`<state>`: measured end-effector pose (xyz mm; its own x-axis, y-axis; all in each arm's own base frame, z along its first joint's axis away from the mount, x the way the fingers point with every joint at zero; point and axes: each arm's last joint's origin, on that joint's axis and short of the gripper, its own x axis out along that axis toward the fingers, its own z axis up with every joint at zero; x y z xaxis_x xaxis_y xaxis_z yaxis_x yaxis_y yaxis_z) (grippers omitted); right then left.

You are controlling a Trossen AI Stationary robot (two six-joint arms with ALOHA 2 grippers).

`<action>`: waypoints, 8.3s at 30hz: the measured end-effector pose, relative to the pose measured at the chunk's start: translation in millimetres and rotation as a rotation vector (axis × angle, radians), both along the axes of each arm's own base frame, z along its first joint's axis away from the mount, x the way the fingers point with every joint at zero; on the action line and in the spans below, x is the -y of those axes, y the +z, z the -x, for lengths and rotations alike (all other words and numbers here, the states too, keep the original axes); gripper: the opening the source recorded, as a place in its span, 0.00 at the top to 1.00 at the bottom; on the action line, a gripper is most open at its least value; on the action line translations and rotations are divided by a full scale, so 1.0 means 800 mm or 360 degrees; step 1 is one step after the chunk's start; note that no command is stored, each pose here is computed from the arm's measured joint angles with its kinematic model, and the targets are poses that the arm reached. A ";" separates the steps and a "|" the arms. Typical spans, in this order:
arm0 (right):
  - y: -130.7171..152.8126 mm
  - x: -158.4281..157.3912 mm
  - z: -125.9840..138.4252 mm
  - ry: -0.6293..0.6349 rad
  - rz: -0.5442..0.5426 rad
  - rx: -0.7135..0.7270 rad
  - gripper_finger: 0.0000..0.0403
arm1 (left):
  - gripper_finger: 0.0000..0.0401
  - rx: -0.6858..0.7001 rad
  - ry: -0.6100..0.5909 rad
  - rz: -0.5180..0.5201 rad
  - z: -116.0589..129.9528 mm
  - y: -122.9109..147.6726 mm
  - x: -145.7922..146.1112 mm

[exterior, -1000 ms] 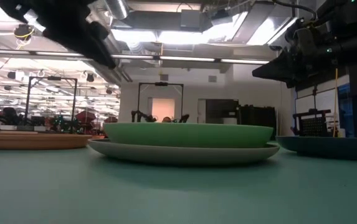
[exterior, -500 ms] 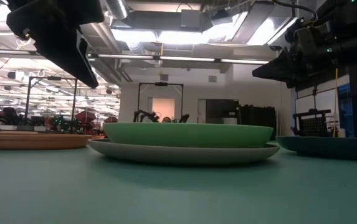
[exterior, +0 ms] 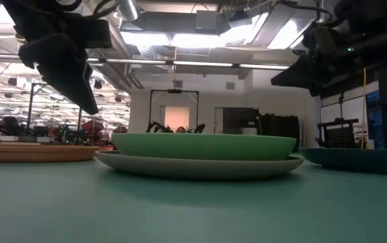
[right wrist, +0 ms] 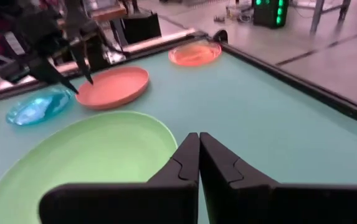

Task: Stack plastic plates
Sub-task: Stack the dark green plate on the green plate, then stack the orange plate on the dark green plate

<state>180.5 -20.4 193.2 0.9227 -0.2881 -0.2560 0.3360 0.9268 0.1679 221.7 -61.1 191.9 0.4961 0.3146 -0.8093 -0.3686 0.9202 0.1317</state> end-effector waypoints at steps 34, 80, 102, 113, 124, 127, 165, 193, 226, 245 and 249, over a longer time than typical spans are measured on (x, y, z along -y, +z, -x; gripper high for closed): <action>0.019 0.050 -0.004 -0.0172 -0.0245 -0.1364 0.46 | 0.65 0.0061 -0.0029 0.0007 -0.005 0.002 0.002; -0.047 0.060 -0.030 0.0399 -0.0044 -0.1898 0.98 | 0.65 0.0081 -0.0043 0.0040 -0.006 0.003 0.003; 0.005 0.058 -0.018 0.0362 0.0050 -0.1884 1.00 | 0.65 0.0060 -0.0090 0.0062 -0.006 0.003 0.004; 0.038 0.062 -0.031 0.0344 0.0086 -0.1801 1.00 | 0.65 0.0111 -0.0152 0.0041 -0.011 0.005 0.006; 0.068 0.063 -0.033 0.0333 0.0077 -0.1821 1.00 | 0.65 0.0123 -0.0161 0.0037 -0.012 0.006 0.006; 0.083 0.064 -0.037 0.0322 0.0082 -0.1759 1.00 | 0.65 0.0123 -0.0161 0.0037 -0.012 0.006 0.006; 0.060 0.041 -0.175 0.0425 -0.0322 -0.0908 1.00 | 0.65 -0.0026 -0.0311 -0.0058 0.001 0.011 0.020; -0.006 0.030 -0.213 0.0485 -0.0296 -0.1038 0.89 | 0.65 -0.0004 -0.0324 -0.0050 0.001 0.012 0.024; 0.049 -0.106 -0.171 0.0368 0.0320 -0.1143 0.69 | 0.65 -0.0204 0.0133 0.0302 0.036 -0.042 0.014; 0.049 -0.117 -0.168 0.0345 0.0360 -0.1125 0.69 | 0.71 -0.0216 0.0058 0.0278 0.052 -0.076 0.006; 0.049 -0.117 -0.169 0.0345 0.0359 -0.1119 0.69 | 0.81 -0.0209 0.0056 0.0263 0.052 -0.076 0.006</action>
<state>315.5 73.0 232.7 0.6062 -0.2345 -0.7600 0.1010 0.9705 -0.2189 180.1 -65.5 131.2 0.3742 0.1878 -0.9081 -0.3908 0.9200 0.0293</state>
